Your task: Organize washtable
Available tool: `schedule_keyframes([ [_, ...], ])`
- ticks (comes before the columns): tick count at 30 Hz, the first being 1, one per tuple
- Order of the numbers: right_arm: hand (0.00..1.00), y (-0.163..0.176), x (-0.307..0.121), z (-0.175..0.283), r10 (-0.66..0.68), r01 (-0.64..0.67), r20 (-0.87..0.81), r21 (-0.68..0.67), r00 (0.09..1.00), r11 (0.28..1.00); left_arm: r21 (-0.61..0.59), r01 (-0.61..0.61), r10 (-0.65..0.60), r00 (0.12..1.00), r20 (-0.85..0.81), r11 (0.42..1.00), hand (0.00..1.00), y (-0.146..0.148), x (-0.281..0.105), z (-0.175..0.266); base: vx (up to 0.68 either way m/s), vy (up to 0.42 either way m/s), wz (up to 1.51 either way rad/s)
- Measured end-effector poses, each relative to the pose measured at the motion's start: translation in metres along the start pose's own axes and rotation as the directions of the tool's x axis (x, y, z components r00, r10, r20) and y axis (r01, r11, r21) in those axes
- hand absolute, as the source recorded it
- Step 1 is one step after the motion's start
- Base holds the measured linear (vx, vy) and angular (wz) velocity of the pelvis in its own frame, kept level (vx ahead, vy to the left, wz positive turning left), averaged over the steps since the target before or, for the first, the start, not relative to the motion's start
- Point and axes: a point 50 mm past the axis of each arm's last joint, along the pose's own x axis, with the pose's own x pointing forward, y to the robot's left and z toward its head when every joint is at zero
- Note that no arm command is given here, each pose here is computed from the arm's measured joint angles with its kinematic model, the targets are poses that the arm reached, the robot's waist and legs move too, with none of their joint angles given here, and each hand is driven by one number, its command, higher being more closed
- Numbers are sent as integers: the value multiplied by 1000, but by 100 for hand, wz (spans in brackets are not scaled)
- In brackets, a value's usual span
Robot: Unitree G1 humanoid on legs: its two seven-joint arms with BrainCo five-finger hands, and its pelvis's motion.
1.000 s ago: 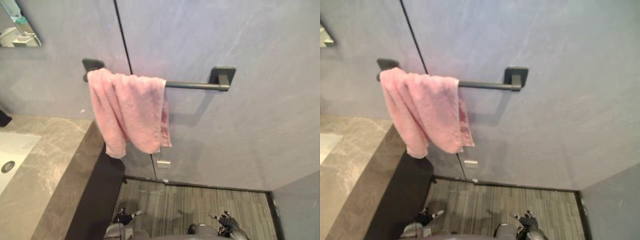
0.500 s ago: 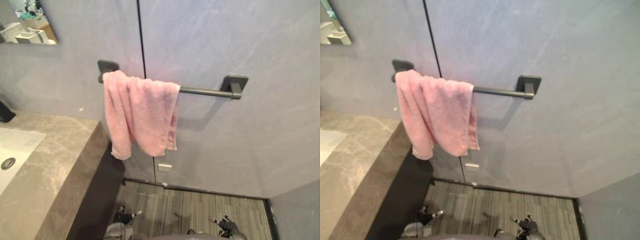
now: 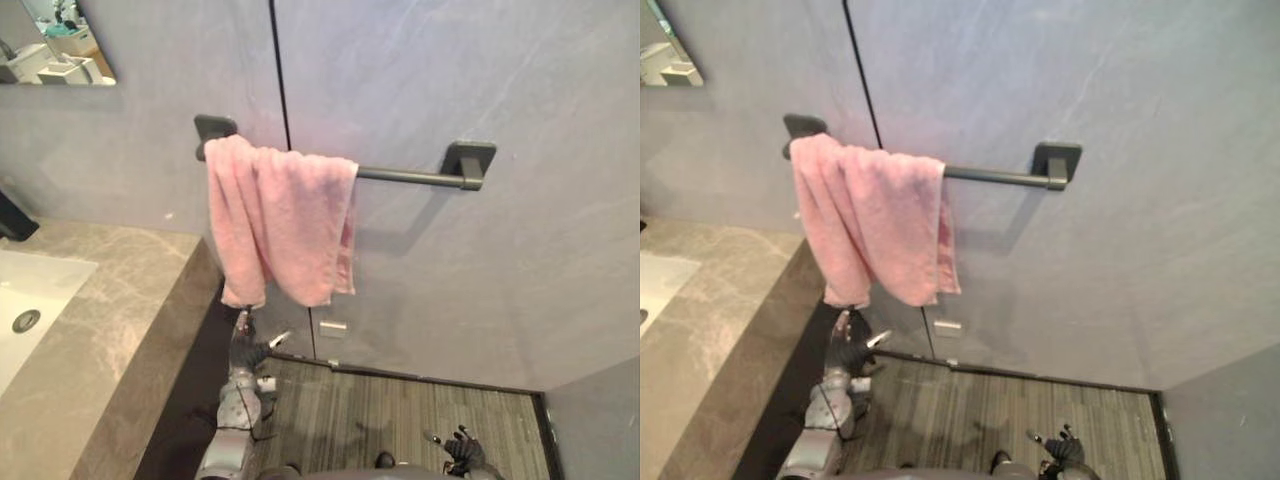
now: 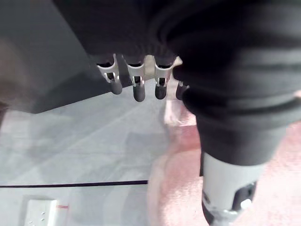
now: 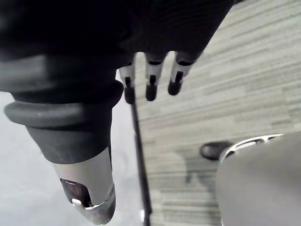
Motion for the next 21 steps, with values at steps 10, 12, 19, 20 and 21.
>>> schedule_keyframes([
  [10,0,8,-4,3,25,-23,47,-47,999,999,62,-176,158,961,227,982,0,13,-5,44,11,4,-7],
  [12,0,10,-5,3,31,-29,47,-46,998,999,48,-187,170,956,238,981,0,14,-8,47,-18,-1,-7],
  [19,0,14,-9,1,44,-42,56,-36,997,998,-38,-189,193,963,190,981,0,12,-12,43,-8,-2,-1],
  [20,0,14,-9,1,44,-42,56,-36,997,998,-44,-189,194,963,187,981,0,11,-13,43,0,0,0],
  [21,0,14,-9,0,44,-42,53,-36,998,998,-60,-190,197,963,182,980,0,11,-13,43,0,0,0],
])
